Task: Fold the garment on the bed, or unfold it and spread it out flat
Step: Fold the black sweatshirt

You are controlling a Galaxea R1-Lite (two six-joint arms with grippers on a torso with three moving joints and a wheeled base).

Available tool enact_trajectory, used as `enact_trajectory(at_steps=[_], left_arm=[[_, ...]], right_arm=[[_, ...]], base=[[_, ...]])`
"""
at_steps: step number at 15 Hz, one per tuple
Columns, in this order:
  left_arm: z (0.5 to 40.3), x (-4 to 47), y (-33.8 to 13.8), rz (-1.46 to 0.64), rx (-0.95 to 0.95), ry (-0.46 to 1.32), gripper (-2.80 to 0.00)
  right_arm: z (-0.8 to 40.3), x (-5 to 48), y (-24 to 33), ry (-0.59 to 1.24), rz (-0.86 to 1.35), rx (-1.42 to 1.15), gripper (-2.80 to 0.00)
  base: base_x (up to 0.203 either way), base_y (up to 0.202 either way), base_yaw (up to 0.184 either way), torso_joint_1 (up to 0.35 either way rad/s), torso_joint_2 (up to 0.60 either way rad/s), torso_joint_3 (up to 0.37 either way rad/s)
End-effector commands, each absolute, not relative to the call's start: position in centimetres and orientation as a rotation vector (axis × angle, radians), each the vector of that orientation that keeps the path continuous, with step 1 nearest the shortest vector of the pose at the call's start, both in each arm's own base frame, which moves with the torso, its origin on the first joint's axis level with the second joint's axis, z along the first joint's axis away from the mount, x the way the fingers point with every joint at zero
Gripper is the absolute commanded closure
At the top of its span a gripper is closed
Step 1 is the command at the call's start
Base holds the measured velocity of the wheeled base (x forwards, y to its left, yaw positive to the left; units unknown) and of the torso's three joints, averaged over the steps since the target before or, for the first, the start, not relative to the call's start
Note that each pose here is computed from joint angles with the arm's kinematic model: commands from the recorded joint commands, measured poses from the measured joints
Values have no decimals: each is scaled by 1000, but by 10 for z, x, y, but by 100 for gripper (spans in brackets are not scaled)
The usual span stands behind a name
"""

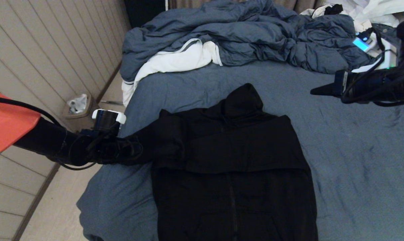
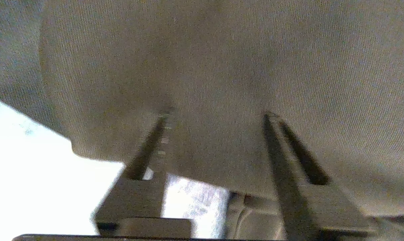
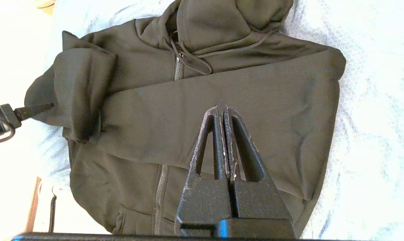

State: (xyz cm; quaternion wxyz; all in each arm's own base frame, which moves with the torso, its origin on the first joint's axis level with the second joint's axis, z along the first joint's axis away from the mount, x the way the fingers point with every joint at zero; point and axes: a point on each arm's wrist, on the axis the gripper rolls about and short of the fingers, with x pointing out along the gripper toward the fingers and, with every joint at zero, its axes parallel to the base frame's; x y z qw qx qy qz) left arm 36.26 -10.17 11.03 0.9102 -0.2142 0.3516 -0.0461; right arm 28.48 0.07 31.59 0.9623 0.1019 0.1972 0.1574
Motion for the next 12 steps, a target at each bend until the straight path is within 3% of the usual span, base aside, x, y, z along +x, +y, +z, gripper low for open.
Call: enact_trajectory(at_steps=[1, 12], left_arm=[[108, 366, -103, -95, -446, 724, 0], [133, 373, -112, -121, -459, 677, 0]], right_arm=[[316, 285, 1, 401, 322, 208, 0], [315, 286, 0, 403, 320, 209, 0]], base=[[0, 0, 0, 0, 0, 0], [0, 0, 0, 0, 0, 0]])
